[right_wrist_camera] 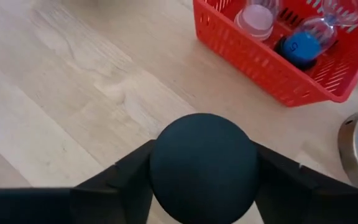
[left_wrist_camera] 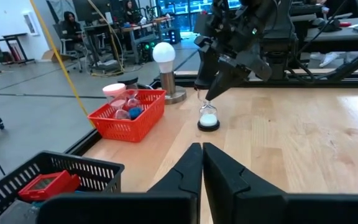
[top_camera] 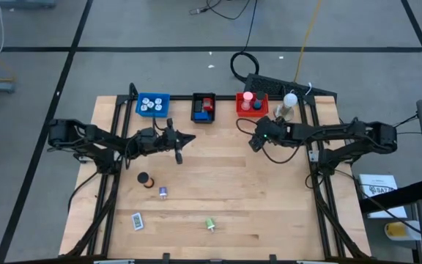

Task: Pick & Place Office items
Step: Put the bottom black hourglass into the red bin

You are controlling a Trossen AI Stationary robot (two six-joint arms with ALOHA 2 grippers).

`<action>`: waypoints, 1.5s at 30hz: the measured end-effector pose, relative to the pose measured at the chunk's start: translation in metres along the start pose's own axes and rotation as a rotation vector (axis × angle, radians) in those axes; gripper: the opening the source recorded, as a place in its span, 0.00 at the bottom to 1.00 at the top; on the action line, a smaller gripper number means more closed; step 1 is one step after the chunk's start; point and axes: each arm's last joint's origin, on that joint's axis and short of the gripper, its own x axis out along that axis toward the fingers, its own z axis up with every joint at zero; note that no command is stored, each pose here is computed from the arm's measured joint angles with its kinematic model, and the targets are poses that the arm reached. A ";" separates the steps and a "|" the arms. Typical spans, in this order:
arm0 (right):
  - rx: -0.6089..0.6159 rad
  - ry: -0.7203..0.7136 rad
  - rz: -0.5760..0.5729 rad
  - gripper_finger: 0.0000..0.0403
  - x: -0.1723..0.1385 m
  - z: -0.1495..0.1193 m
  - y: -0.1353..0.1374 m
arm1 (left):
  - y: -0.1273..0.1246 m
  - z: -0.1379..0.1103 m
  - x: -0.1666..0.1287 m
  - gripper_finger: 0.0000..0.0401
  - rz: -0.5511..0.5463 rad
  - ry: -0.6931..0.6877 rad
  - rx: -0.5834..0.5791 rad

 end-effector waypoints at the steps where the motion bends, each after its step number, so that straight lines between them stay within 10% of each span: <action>1: 0.000 -0.002 0.002 0.50 -0.001 0.000 0.000 | 0.000 0.000 0.000 0.04 0.000 0.000 0.000; 20: 0.172 -0.177 -0.092 0.50 -0.018 0.075 -0.068 | 0.000 0.000 0.000 0.04 0.000 0.001 0.000; 45: 0.125 -0.108 -0.122 0.50 0.038 0.078 -0.082 | 0.000 -0.001 0.000 0.05 0.007 0.009 0.012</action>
